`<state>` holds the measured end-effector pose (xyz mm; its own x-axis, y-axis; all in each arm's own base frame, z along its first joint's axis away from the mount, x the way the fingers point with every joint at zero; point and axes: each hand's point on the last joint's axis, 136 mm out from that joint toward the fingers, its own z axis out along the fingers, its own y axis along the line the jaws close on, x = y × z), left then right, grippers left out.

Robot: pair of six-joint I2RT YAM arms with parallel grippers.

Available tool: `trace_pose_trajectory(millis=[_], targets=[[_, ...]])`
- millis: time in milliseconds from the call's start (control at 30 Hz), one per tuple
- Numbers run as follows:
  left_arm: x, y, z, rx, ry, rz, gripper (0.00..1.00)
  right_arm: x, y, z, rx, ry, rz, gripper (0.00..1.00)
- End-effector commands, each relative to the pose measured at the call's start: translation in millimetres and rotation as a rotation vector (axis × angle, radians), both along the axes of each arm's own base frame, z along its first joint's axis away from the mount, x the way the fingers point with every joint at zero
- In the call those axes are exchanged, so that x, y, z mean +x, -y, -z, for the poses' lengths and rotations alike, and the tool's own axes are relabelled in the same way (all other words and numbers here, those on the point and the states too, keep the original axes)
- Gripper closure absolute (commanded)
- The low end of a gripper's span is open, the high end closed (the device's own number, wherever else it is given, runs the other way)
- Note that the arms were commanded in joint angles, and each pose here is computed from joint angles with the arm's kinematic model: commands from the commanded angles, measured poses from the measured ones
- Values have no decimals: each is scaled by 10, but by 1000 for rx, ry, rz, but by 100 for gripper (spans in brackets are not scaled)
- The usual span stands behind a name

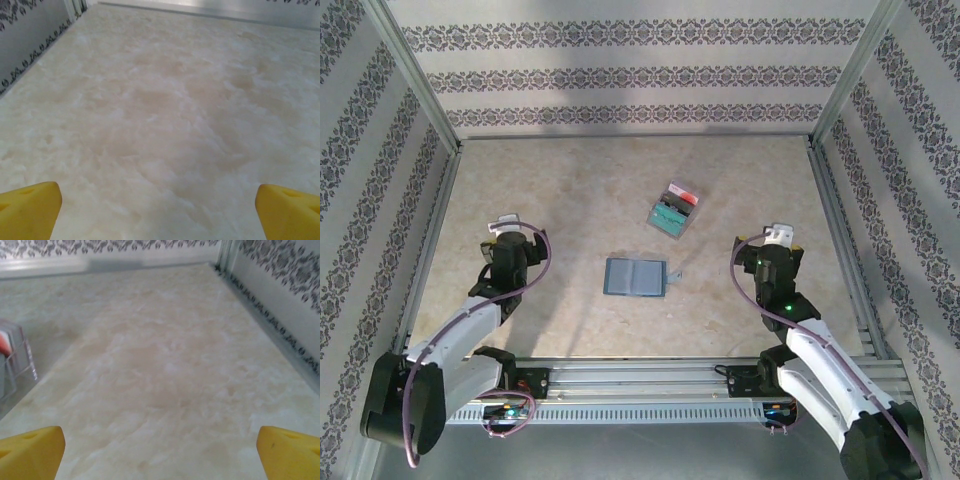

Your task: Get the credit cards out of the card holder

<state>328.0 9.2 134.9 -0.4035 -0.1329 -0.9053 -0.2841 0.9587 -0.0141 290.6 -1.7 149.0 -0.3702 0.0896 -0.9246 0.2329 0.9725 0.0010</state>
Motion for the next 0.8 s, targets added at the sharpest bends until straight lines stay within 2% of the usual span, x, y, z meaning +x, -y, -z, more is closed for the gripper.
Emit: trace_pose_trajectory(millis=[0,233,500,767], targets=[[206,-59,-319,69,156,36,1,94,123,-146,-69,97,35,2],[267,-147,-225,126,215,89,1,265,368,10,-40,125,86,2],[364,-98,-46,79,272,161,1,524,351,122,-27,132,23,2],[599,153,375,77,204,321,1,673,191,143,-1,192,-67,2]])
